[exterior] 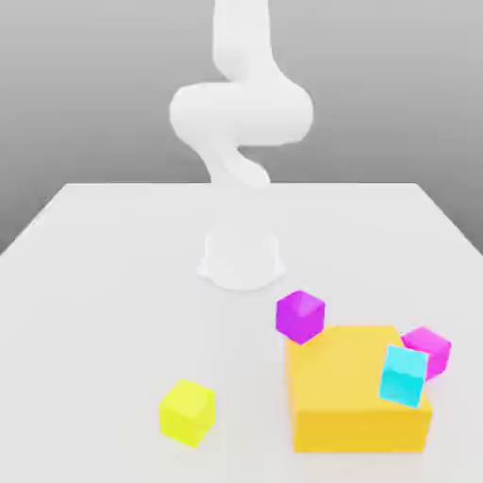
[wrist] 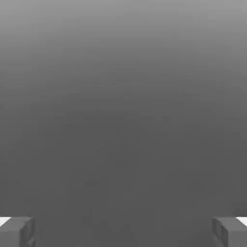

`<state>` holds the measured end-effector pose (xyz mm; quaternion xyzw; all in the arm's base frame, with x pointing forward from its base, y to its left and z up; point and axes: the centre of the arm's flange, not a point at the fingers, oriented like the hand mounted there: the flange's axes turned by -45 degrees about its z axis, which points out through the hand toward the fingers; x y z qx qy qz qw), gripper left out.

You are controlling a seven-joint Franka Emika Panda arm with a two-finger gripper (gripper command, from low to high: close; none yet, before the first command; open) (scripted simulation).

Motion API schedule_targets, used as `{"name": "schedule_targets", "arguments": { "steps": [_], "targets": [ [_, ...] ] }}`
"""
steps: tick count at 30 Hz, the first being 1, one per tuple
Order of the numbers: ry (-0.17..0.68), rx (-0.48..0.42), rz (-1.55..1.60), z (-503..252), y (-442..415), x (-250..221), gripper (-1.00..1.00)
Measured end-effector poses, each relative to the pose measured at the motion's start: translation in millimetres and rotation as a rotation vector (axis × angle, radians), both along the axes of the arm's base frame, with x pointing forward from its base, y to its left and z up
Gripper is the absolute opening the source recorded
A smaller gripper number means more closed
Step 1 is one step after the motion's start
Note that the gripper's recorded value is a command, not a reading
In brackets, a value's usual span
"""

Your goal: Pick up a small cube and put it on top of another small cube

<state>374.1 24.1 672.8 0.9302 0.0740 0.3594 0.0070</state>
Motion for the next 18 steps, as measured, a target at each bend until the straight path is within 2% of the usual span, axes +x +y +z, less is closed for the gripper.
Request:
{"name": "schedule_targets", "arguments": {
  "steps": [4, 9, 18],
  "targets": [
    [0.093, -0.129, 0.244, -66.6, 45.8, 33.5, 0.00],
    [0.190, -0.279, 0.554, -151.8, 105.4, 51.1, 0.00],
    [0.325, -0.521, 1.144, -308.0, 203.3, 21.9, 0.00]
  ]
}}
